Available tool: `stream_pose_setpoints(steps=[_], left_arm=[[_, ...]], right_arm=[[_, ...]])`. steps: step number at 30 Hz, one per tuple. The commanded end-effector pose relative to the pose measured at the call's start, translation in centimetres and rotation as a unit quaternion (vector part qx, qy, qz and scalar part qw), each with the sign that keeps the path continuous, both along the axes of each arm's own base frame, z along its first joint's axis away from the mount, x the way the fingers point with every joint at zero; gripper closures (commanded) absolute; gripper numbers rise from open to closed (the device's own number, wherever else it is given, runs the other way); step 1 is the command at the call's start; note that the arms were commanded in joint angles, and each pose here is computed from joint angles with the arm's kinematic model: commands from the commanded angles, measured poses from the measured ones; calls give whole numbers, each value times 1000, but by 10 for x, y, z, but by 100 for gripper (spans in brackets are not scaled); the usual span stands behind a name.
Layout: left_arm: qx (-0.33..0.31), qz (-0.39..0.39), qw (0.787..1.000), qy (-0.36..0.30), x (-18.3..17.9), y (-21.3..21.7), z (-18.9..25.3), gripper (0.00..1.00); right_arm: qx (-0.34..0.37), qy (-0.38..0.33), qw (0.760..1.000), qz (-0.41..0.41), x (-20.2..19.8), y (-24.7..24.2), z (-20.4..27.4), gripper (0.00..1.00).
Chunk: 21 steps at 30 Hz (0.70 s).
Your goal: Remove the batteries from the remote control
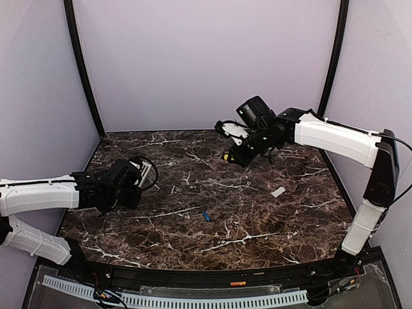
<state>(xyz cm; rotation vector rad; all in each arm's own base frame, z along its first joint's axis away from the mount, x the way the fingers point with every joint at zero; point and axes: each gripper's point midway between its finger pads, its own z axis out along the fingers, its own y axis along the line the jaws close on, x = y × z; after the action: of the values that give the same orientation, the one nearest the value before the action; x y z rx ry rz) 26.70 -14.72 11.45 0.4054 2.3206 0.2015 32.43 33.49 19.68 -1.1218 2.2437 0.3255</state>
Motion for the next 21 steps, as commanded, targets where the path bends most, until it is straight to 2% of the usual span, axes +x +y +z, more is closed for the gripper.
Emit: stream_pose_setpoints(steps=[1, 11, 21], left_arm=[[-46, 46, 997, 46, -18, 22, -18, 100], [-38, 86, 991, 98, -25, 38, -52, 100], [-69, 143, 978, 133, -35, 48, -82, 100]], right_arm=[[38, -17, 999, -8, 2, 3, 19, 100], [57, -5, 998, -1, -3, 8, 15, 100], [78, 8, 997, 8, -6, 14, 11, 100]])
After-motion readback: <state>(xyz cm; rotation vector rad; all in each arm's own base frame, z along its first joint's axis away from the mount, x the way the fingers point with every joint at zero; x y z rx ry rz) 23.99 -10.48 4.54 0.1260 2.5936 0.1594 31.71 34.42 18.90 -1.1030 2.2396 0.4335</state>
